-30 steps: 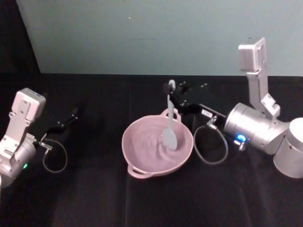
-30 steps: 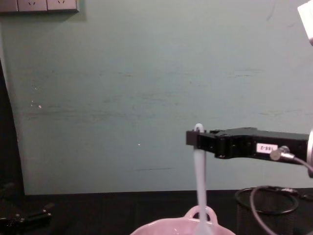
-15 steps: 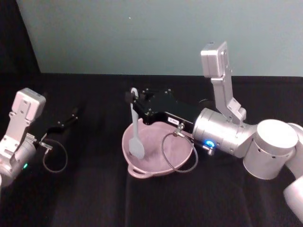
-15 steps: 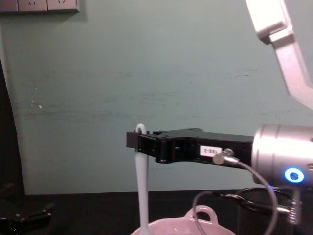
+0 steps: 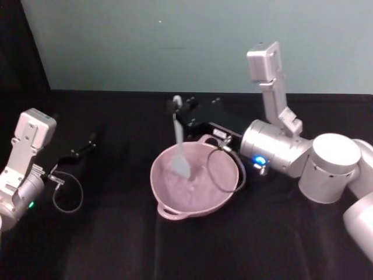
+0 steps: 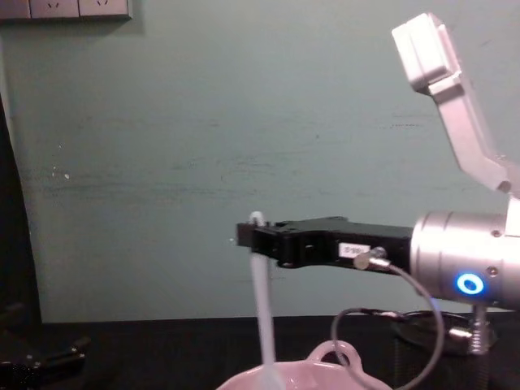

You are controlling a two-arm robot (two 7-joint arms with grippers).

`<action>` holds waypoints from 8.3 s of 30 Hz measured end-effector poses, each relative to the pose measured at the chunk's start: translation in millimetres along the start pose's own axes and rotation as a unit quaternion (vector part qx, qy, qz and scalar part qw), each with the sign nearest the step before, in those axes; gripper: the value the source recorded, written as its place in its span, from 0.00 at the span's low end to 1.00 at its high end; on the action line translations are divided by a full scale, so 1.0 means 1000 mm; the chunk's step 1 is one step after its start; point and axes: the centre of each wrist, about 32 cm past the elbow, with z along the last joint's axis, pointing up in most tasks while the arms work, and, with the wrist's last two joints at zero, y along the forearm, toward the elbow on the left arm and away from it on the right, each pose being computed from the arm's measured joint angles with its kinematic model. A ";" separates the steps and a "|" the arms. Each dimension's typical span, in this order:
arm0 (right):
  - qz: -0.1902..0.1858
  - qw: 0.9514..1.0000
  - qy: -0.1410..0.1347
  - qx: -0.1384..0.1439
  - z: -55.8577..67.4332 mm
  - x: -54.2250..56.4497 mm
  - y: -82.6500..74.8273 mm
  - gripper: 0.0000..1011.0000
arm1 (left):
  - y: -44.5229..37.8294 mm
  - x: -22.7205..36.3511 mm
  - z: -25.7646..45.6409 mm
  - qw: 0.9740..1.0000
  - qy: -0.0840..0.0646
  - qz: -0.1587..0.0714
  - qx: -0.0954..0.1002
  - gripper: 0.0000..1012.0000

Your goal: Use the one hand to pick up the spoon and stir the clear water in the bowl.

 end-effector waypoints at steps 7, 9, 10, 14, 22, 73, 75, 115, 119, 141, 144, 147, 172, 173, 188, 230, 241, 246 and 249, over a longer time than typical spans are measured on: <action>-0.042 0.999 -0.015 -0.003 0.005 0.020 -0.018 0.11 | 0.0000 0.0000 0.0000 1.000 0.000 0.000 0.000 1.00; -0.053 0.998 -0.017 -0.001 0.006 0.023 -0.024 0.11 | 0.0000 0.0000 0.0000 1.000 0.000 0.000 0.000 1.00; -0.059 0.998 -0.018 0.000 0.007 0.024 -0.029 0.11 | 0.0000 0.0000 0.0000 1.000 0.000 0.000 0.000 1.00; -0.065 0.998 -0.019 -0.001 0.007 0.023 -0.037 0.11 | 0.0000 0.0000 0.0000 1.000 0.000 0.000 0.000 1.00; -0.052 0.998 -0.022 -0.009 0.006 0.007 -0.044 0.11 | 0.0000 0.0000 0.0000 1.000 0.000 0.000 0.000 1.00; -0.067 0.998 0.003 0.007 0.004 0.027 -0.044 0.11 | 0.0000 0.0000 0.0000 1.000 0.000 0.000 0.000 1.00; -0.066 0.998 0.000 0.006 0.005 0.024 -0.047 0.11 | 0.0000 0.0000 0.0000 1.000 0.000 0.000 0.000 1.00; -0.007 1.000 0.002 0.002 -0.005 0.000 -0.002 0.11 | 0.0000 0.0000 0.0000 1.000 0.000 0.000 0.000 1.00; -0.033 0.999 -0.003 0.000 -0.004 0.014 -0.011 0.11 | 0.0000 0.0000 0.0000 1.000 0.000 0.000 0.000 1.00; -0.044 0.999 -0.018 -0.006 0.003 0.004 -0.047 0.11 | 0.0000 0.0000 0.0000 1.000 0.000 0.000 0.000 1.00; -0.028 0.999 -0.015 -0.007 0.002 -0.004 -0.044 0.11 | 0.0000 0.0000 0.0000 1.000 0.000 0.000 0.000 1.00; -0.012 1.000 -0.011 -0.007 0.001 -0.013 -0.038 0.11 | 0.0000 0.0000 0.0000 1.000 0.000 0.000 0.000 1.00; -0.007 1.000 -0.009 -0.003 -0.004 0.001 0.001 0.11 | 0.0000 0.0000 0.0000 1.000 0.000 0.000 0.000 1.00; -0.017 1.000 -0.011 -0.003 -0.003 0.007 -0.001 0.11 | 0.0000 0.0000 0.0000 1.000 0.000 0.000 0.000 1.00; -0.081 0.997 -0.016 -0.004 -0.001 0.030 -0.040 0.11 | 0.0000 0.0000 0.0000 1.000 0.000 0.000 0.000 1.00; -0.023 0.994 -0.101 0.039 0.064 -0.015 -0.056 0.11 | 0.0000 0.0000 0.0000 1.000 0.000 0.000 0.000 1.00; -0.083 0.986 -0.145 0.030 0.109 0.015 -0.099 0.11 | 0.0000 0.0000 0.0000 1.000 0.000 0.000 0.000 1.00; -0.096 0.984 -0.147 0.021 0.111 0.021 -0.104 0.11 | 0.0000 0.0000 0.0000 1.000 0.000 0.000 0.000 1.00; -0.102 0.984 -0.144 0.013 0.109 0.024 -0.105 0.11 | 0.0000 0.0000 0.0000 1.000 0.000 0.000 0.000 1.00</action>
